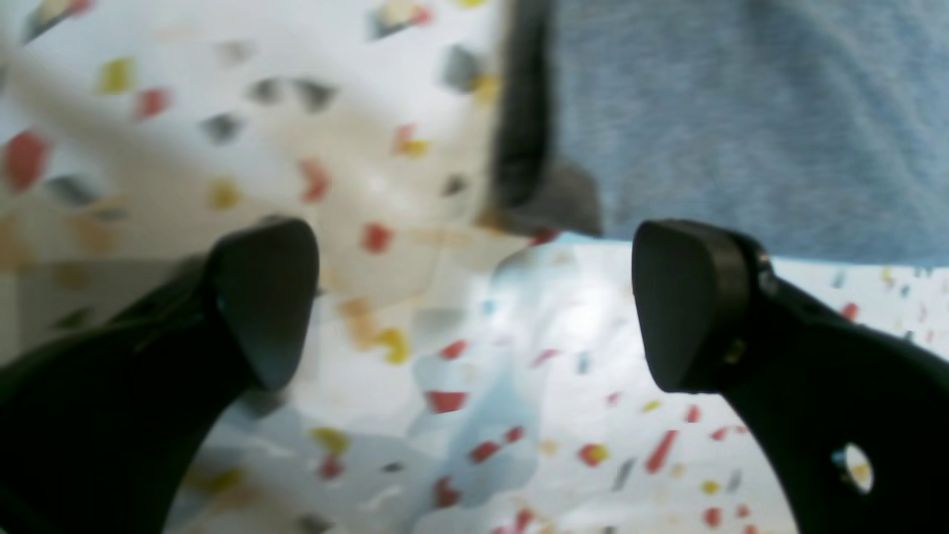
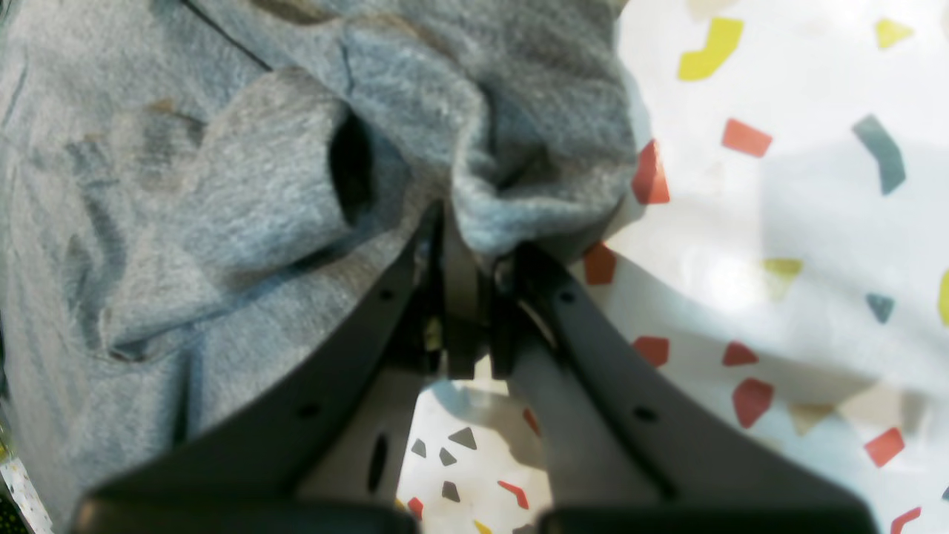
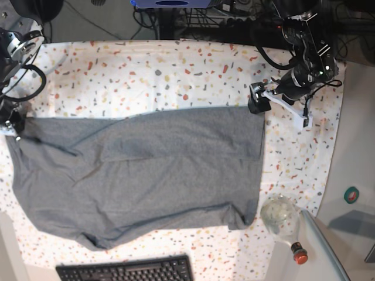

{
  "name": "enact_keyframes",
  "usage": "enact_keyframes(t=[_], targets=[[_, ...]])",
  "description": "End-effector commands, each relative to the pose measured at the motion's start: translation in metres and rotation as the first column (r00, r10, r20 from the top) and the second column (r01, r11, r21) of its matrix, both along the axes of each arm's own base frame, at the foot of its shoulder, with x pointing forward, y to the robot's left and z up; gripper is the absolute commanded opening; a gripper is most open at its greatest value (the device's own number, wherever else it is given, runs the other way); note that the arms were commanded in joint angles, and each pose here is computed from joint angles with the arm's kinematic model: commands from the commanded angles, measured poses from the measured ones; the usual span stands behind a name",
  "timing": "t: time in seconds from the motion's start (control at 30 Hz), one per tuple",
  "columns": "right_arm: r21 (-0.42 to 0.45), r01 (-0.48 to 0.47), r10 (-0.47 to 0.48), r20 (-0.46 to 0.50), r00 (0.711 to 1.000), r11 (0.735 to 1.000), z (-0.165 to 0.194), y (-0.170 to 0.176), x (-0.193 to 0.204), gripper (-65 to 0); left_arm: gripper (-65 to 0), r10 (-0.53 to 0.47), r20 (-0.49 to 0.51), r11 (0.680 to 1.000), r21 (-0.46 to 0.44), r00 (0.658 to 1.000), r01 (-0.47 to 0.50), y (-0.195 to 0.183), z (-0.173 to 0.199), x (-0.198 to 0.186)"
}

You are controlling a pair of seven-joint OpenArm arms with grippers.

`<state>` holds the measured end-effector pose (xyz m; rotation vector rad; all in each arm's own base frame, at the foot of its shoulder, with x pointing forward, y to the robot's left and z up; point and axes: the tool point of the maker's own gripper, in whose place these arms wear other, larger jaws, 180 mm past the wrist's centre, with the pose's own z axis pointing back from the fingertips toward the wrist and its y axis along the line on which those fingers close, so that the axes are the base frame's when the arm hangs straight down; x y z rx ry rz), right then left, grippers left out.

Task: Layout the t-shirt on the table in an organized manner, then fold the t-shirt properly
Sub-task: 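Grasp the shirt's folded edge with both grippers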

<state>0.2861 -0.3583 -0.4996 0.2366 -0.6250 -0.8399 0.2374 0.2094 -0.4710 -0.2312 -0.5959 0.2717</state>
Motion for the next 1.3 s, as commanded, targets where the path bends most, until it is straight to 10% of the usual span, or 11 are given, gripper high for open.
enact_keyframes(t=[0.0,0.27,0.6,1.03,1.27], targets=[[-0.014,-0.012,0.013,0.006,1.0,1.0,0.007,-0.006,0.004,-65.0,-0.5,-0.013,0.01,1.0,-0.007,1.0,0.013,-0.002,0.004,0.007],[-0.015,-0.016,0.016,0.005,1.0,1.0,0.007,-0.005,0.005,-65.0,-2.1,-0.002,0.003,0.997,-0.078,1.0,0.003,-0.021,-0.005,0.023],[-0.019,-0.019,0.019,0.0,1.0,1.0,0.006,-0.006,0.003,-65.0,-65.0,-0.001,0.014,0.997,-0.077,1.0,0.003,-0.02,-0.002,0.029],[-0.228,-0.142,0.13,-0.066,0.989,0.963,0.112,-0.041,-0.007,-65.0,-65.0,0.063,0.103,0.994,0.084,0.993,-0.072,0.013,0.101,0.049],[-0.269,-0.152,0.139,-0.068,0.988,0.951,0.137,-0.044,-0.005,-65.0,-65.0,0.114,0.06,0.991,0.065,0.992,-0.118,0.017,0.098,0.044]])
